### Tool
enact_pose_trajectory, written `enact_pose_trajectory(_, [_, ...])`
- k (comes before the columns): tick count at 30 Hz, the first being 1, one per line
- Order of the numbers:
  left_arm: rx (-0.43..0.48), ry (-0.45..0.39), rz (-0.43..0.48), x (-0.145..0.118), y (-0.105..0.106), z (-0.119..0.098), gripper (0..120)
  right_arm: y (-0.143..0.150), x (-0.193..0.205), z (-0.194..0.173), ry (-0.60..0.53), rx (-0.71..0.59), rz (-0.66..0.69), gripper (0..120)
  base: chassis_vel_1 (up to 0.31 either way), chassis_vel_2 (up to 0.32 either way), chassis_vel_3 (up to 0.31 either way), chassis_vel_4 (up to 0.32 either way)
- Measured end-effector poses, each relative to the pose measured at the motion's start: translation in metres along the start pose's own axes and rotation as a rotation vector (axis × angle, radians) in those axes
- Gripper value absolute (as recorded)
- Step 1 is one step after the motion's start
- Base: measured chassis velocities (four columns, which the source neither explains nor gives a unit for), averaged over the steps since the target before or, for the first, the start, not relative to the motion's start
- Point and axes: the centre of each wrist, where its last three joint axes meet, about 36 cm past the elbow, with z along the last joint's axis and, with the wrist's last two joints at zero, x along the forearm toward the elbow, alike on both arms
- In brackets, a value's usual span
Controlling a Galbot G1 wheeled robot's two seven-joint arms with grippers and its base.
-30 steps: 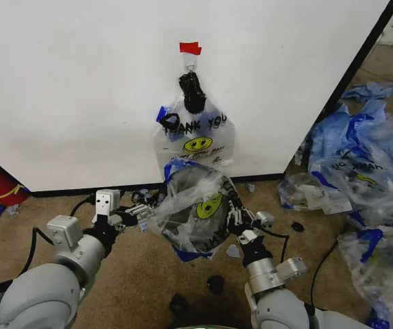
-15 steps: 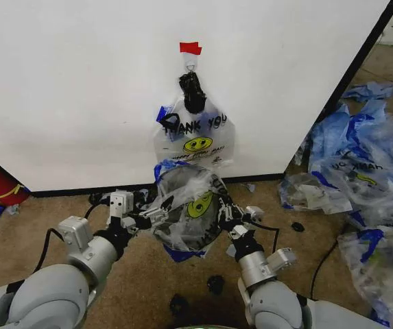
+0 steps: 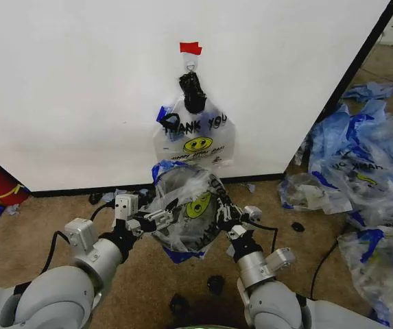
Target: Pick up the garbage bag from the wall and place it over the trash bin.
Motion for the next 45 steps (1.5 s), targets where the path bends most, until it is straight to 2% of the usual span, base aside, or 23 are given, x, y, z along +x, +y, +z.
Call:
enact_pose_trajectory(4, [0.010, 0.002, 0.005, -0.001, -0.002, 0.001, 74, 0.001, 0.000, 0.001, -0.001, -0.002, 0.000, 1, 0.000, 0.000, 0.000, 0.000])
enact_pose_trajectory(7, [0.023, 0.006, 0.014, -0.002, -0.004, 0.003, 59, 0.001, 0.001, 0.001, -0.001, -0.002, 0.001, 1, 0.000, 0.000, 0.000, 0.000])
enact_pose_trajectory(11, [0.032, 0.009, 0.018, -0.002, -0.006, 0.004, 51, 0.001, 0.001, 0.001, -0.001, -0.002, 0.002, 1, 0.000, 0.000, 0.000, 0.000])
enact_pose_trajectory(13, [0.038, 0.008, 0.022, -0.003, -0.007, 0.005, 38, 0.000, 0.002, 0.000, -0.001, 0.002, 0.003, 1, 0.000, 0.000, 0.000, 0.000])
enact_pose_trajectory(17, [0.039, 0.006, 0.020, -0.002, -0.006, 0.005, 28, 0.000, 0.003, 0.000, -0.002, 0.002, 0.004, 1, 0.000, 0.000, 0.000, 0.000])
enact_pose_trajectory(19, [0.037, 0.002, 0.017, -0.002, -0.006, 0.005, 16, 0.001, 0.004, 0.000, -0.003, 0.000, 0.002, 1, 0.000, 0.000, 0.000, 0.000])
enact_pose_trajectory(21, [0.037, 0.000, 0.017, -0.002, -0.005, 0.005, 11, 0.002, 0.004, 0.000, -0.005, -0.004, -0.001, 1, 0.000, 0.000, 0.000, 0.000])
enact_pose_trajectory(35, [0.025, -0.015, 0.005, -0.001, -0.003, 0.003, 12, 0.004, 0.011, -0.005, -0.008, -0.008, -0.012, 1, 0.000, 0.000, 0.000, 0.000])
enact_pose_trajectory(45, [-0.064, -0.051, -0.065, 0.005, 0.010, -0.006, 12, 0.004, 0.018, -0.006, -0.009, -0.008, -0.023, 1, 0.000, 0.000, 0.000, 0.000])
